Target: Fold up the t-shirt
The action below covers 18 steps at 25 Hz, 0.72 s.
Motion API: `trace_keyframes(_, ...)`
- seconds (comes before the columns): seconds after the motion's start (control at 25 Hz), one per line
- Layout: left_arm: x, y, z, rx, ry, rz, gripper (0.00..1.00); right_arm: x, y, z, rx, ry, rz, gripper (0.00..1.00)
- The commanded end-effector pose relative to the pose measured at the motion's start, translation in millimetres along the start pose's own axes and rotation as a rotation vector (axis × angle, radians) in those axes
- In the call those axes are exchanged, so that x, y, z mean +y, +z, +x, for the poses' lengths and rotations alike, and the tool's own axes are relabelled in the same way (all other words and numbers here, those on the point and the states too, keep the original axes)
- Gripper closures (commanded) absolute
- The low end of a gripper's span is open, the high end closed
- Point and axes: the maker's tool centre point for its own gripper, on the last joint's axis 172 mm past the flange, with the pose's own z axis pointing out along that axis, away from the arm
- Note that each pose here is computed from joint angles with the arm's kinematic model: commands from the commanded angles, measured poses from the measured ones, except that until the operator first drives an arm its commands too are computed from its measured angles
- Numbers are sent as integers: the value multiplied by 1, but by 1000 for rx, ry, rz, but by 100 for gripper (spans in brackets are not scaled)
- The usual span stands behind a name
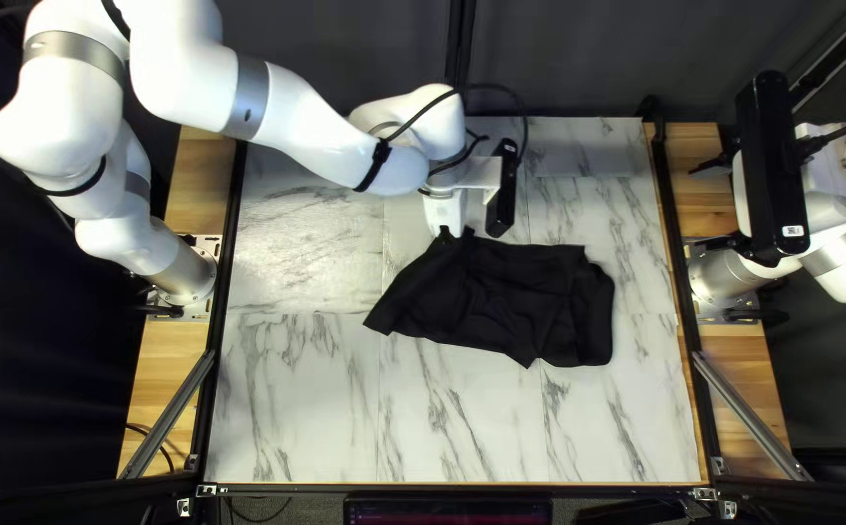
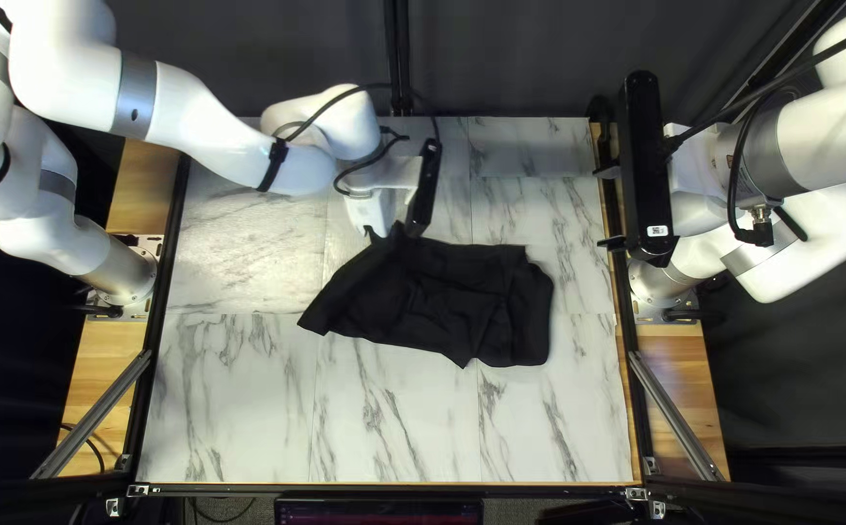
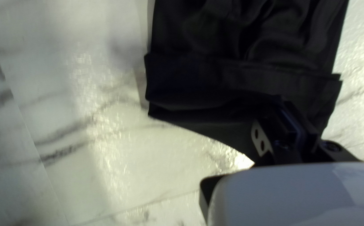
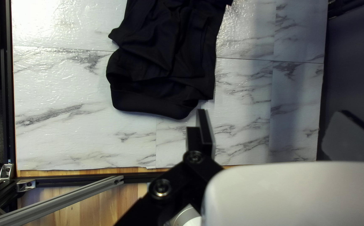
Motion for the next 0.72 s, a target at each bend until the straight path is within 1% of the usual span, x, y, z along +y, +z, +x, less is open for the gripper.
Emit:
trace_keyframes(0.04,4,-1,19,15,23,-18,76,0,0,0,0,0,0,0)
trace_keyframes(0.24,6,1,39,35,44,-35,77,0,0,0,0,0,0,0)
trace_keyframes(0.32,10,2,52,47,51,-42,78,0,0,0,0,0,0,0)
trace_keyframes(0.48,15,9,75,56,62,-53,76,0,0,0,0,0,0,0)
trace_keyframes(0.56,13,11,82,60,65,-56,75,0,0,0,0,0,0,0)
trace_keyframes(0.64,9,14,86,67,65,-57,76,0,0,0,0,0,0,0)
trace_keyframes(0.72,3,18,90,90,65,-68,76,0,0,0,0,0,0,0)
